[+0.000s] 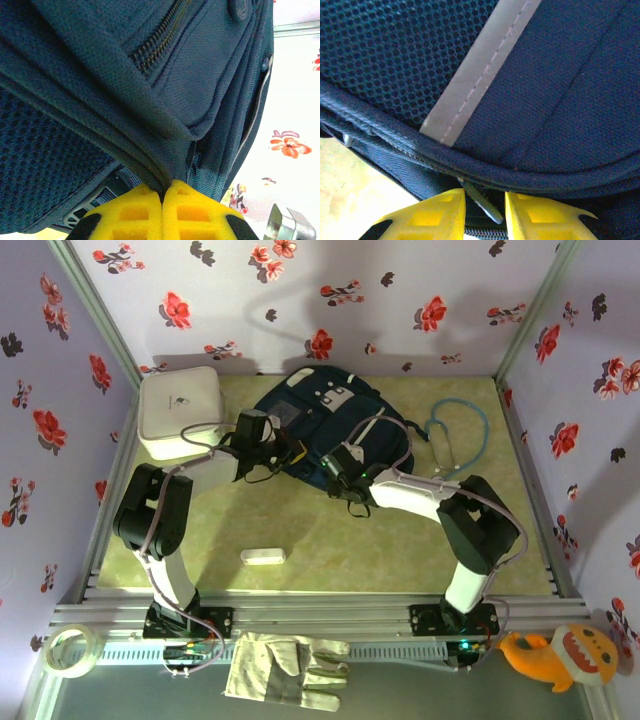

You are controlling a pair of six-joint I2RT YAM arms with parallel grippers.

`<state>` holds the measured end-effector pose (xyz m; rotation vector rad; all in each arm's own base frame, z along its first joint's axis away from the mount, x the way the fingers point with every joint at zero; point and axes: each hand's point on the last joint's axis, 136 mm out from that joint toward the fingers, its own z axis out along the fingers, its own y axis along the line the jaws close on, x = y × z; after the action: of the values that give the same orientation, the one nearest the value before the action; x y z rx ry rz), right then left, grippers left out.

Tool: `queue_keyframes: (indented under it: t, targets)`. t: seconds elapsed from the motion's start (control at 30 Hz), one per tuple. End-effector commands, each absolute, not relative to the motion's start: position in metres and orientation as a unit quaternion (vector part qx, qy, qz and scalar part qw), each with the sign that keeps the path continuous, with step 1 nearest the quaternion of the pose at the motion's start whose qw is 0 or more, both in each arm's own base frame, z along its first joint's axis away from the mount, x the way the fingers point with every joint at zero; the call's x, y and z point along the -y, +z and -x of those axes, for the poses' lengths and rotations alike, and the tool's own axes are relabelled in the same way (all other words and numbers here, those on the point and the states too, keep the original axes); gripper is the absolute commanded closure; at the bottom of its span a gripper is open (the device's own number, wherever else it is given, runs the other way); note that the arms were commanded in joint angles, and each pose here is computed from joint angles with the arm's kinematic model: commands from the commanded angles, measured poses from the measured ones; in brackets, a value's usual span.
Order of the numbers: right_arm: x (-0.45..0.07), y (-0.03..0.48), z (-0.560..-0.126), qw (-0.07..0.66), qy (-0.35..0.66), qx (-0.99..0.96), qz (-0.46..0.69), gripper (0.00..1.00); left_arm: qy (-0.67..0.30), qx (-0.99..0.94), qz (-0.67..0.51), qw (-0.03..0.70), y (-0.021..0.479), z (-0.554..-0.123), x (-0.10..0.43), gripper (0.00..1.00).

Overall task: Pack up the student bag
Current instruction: Zip the student bag at the top-center of the table.

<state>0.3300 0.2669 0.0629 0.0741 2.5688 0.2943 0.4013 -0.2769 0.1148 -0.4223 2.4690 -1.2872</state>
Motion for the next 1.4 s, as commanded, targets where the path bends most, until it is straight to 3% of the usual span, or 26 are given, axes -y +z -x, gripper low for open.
queue_keyframes:
  t: [0.0, 0.2, 0.37, 0.5, 0.87, 1.07, 1.17, 1.37]
  targets:
    - [-0.267, 0.067, -0.345, 0.299, 0.093, -0.950, -0.010, 0.71, -0.449, -0.863, 0.139, 0.183, 0.123, -0.412, 0.272, 1.00]
    - [-0.277, 0.069, -0.342, 0.311, 0.090, -0.946, 0.029, 0.75, -0.452, -0.861, 0.139, 0.185, 0.126, -0.414, 0.273, 1.00]
    - [-0.258, 0.071, -0.346, 0.322, 0.041, -0.946, 0.001, 0.90, -0.453, -0.860, 0.139, 0.189, 0.128, -0.416, 0.273, 1.00]
    - [-0.245, 0.084, -0.344, 0.340, 0.034, -0.939, -0.027, 0.95, -0.442, -0.864, 0.143, 0.193, 0.125, -0.418, 0.266, 1.00]
    - [-0.169, 0.109, -0.325, 0.378, -0.032, -0.917, -0.120, 0.96, -0.389, -0.883, 0.167, 0.201, 0.100, -0.422, 0.232, 1.00]
    - [-0.169, 0.106, -0.331, 0.368, -0.016, -0.923, -0.114, 0.97, -0.382, -0.886, 0.163, 0.204, 0.100, -0.425, 0.227, 1.00]
    - [-0.200, 0.109, -0.336, 0.359, 0.044, -0.930, -0.067, 0.92, -0.389, -0.885, 0.158, 0.202, 0.104, -0.425, 0.229, 1.00]
    - [-0.233, 0.109, -0.334, 0.332, 0.116, -0.935, -0.052, 0.66, -0.407, -0.879, 0.145, 0.202, 0.121, -0.417, 0.236, 1.00]
